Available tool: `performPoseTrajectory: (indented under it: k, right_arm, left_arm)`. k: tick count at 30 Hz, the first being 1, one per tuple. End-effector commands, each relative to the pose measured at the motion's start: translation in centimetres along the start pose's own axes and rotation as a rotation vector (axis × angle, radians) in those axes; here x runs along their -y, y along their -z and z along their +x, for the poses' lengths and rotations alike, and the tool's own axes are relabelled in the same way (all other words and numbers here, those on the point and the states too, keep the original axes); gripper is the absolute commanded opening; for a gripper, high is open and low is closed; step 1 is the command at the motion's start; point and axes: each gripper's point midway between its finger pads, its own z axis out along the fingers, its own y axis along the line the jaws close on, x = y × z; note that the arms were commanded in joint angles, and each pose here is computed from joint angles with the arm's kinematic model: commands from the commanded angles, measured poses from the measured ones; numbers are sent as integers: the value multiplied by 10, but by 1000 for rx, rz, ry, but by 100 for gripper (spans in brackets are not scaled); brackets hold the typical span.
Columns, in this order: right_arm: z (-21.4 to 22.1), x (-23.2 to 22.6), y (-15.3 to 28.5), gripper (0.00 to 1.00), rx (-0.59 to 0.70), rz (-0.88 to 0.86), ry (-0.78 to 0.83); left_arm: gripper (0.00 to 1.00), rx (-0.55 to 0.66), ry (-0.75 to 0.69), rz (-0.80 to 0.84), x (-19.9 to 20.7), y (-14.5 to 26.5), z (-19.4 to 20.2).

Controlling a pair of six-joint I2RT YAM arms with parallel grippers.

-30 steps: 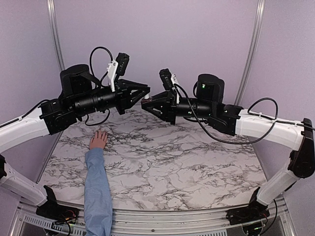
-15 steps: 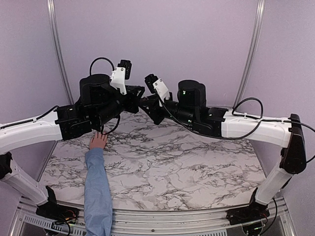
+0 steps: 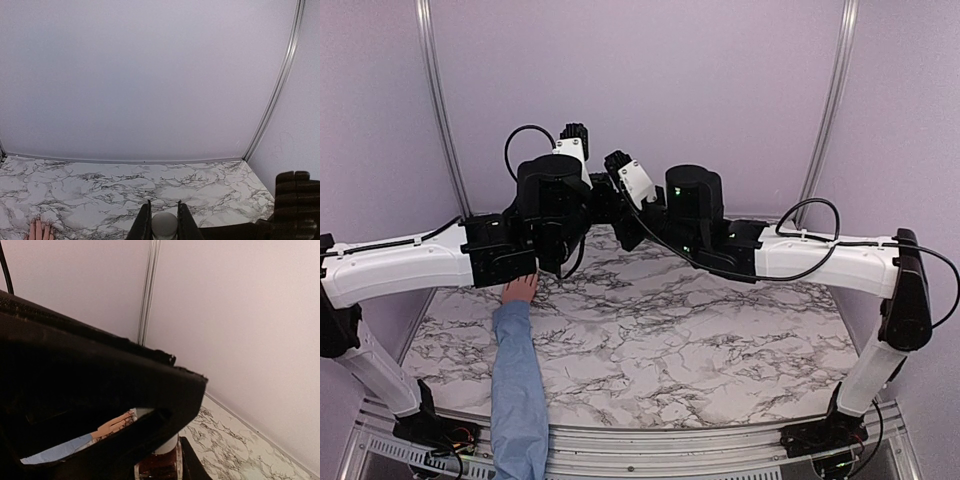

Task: Paint the nails
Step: Unscrew the nail polish bottle.

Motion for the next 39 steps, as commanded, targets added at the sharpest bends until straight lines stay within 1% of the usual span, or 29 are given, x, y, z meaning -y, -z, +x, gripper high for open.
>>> performPoseTrajectory:
  k: [1,3,4,7,11,13,17,20,23,26,28,31,34,37,39]
  right_arm:
    - [-43,14,6,0,110,68,-36]
    - [-41,13,7,0,106,66,-35]
    - [-41,13,8,0,104,66,-35]
    - [-38,14,10,0,98,68,-36]
    - [-35,16,14,0,95,63,-47]
    - [-35,17,18,0,95,53,-53]
    - [-30,19,24,0,88,35,-62]
    - [-27,19,30,0,89,2,-70]
    - [-27,16,38,0,100,-72,-82]
    - [-26,10,44,0,90,-147,-74]
    - [-25,5,48,0,92,-198,-63]
    - [-27,-3,55,0,102,-273,-55]
    - [-25,-9,59,0,93,-335,-52]
    - [-26,-25,68,0,103,-441,-36]
    - [-26,-36,75,0,109,-522,-29]
  left_arm:
    - [0,-23,-5,31,18,9,11]
    - [5,-16,-11,32,17,11,7]
    - [9,-14,-15,36,17,12,4]
    - [26,-7,-26,55,16,16,-4]
    - [40,8,-4,69,5,21,-17]
    - [45,15,16,86,0,25,-25]
    - [51,20,25,100,-11,31,-39]
    - [62,18,-20,162,-16,38,-47]
    - [72,55,-53,263,-24,53,-58]
    - [75,31,-21,331,-41,52,-59]
    - [75,-5,-31,400,-43,52,-56]
    - [77,-49,-78,574,-24,61,-47]
    - [79,-76,-140,778,2,80,-38]
    - [81,-97,-169,908,17,93,-32]
    - [81,-89,-177,997,27,103,-31]
